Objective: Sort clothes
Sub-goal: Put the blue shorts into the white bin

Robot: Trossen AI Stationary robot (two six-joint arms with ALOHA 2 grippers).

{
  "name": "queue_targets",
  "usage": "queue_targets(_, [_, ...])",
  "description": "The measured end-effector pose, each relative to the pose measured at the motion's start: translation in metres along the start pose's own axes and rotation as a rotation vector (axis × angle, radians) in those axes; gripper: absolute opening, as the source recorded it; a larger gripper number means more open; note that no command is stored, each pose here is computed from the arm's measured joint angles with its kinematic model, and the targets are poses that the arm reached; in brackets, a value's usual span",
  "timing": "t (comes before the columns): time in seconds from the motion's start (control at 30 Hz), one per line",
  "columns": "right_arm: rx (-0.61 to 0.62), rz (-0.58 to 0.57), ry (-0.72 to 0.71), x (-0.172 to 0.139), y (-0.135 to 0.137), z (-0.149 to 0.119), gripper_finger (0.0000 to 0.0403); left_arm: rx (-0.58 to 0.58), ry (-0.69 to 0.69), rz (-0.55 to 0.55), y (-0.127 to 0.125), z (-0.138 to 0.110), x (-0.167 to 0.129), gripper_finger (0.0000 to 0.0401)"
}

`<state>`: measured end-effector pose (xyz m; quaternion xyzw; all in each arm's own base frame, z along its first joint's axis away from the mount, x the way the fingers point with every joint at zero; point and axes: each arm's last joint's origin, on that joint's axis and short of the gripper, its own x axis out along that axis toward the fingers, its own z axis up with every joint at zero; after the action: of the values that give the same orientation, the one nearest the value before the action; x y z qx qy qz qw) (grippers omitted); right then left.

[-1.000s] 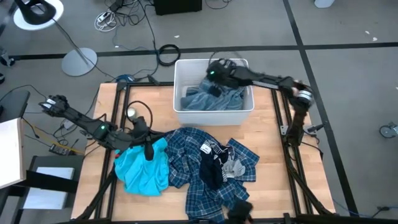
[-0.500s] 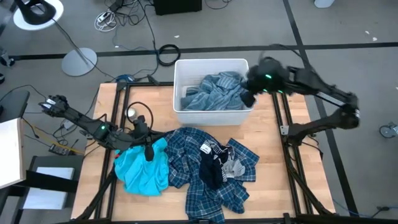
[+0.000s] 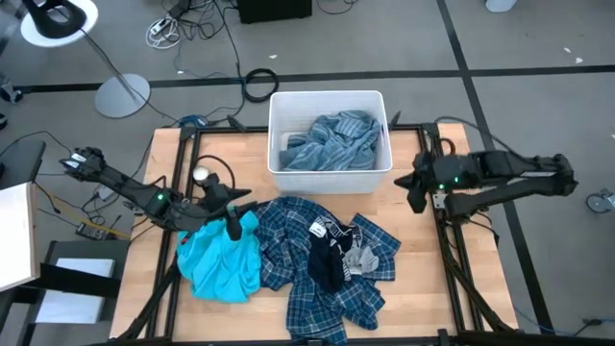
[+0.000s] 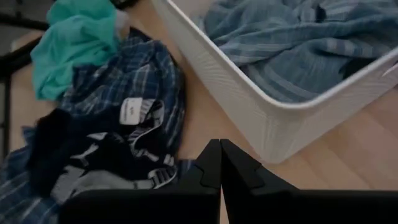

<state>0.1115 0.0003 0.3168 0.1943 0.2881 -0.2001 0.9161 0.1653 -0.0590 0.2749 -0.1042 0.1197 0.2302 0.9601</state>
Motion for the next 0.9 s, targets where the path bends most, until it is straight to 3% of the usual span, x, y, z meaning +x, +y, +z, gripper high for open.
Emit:
queue_targets(0.13, [-0.013, -0.004, -0.049, 0.016, -0.004, -0.026, 0.0002, 0.007, 0.068, -0.045, 0.000, 0.006, -0.004, 0.0201])
queue_targets(0.33, [-0.023, 0.027, -0.061, 0.043, -0.005, -0.051, 0.0002, -0.071, 0.368, 0.015, 0.014, 0.014, -0.022, 0.0181])
queue_targets(0.53, [-0.028, 0.010, -0.028, 0.058, -0.008, -0.066, 0.0002, -0.182, 0.707, 0.072, 0.017, -0.015, -0.023, 0.0163])
queue_targets(0.9, [-0.013, 0.055, -0.078, 0.056, -0.005, -0.061, 0.0005, -0.152, 0.936, 0.327, 0.025, -0.067, -0.013, 0.0159])
